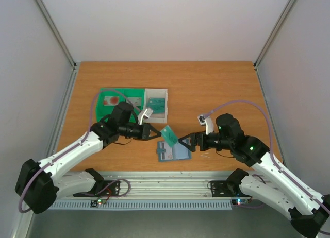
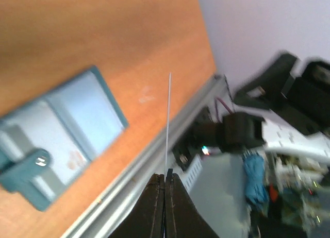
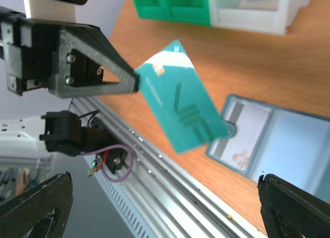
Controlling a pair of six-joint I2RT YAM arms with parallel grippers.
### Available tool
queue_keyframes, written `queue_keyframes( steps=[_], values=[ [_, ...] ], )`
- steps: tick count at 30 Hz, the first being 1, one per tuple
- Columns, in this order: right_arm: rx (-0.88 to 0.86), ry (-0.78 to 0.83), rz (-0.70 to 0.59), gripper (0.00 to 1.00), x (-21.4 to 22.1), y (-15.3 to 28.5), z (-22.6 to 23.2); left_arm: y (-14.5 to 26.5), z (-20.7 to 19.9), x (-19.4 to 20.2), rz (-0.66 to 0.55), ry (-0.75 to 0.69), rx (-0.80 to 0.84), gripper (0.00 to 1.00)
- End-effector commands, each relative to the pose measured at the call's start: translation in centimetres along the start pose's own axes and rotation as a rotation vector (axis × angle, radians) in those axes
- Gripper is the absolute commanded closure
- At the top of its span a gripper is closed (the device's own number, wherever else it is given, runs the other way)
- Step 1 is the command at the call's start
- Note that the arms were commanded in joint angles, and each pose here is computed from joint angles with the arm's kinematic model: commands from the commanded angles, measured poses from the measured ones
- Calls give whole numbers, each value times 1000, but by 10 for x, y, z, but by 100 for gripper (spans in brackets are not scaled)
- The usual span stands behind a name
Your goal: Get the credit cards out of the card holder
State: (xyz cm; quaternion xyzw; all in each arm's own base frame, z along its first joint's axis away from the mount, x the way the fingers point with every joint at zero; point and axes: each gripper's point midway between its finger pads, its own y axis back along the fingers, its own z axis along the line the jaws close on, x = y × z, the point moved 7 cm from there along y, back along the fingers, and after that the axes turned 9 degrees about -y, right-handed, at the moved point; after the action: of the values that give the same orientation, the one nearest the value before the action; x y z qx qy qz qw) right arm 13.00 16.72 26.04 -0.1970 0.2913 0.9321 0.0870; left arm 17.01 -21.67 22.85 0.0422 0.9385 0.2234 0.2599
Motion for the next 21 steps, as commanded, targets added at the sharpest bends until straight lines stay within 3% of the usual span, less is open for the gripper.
queue_keyframes(
  steps=[1,11,21],
  values=[
    [92,-21,-95,1,-1,11,-10,9,22,-36,-163,44,-185,100],
    [124,-37,-115,1,-1,13,-15,23,95,-99,-335,158,-607,99],
    [139,-47,-109,2,0,9,-20,4,145,-143,-419,186,-741,100]
  ],
)
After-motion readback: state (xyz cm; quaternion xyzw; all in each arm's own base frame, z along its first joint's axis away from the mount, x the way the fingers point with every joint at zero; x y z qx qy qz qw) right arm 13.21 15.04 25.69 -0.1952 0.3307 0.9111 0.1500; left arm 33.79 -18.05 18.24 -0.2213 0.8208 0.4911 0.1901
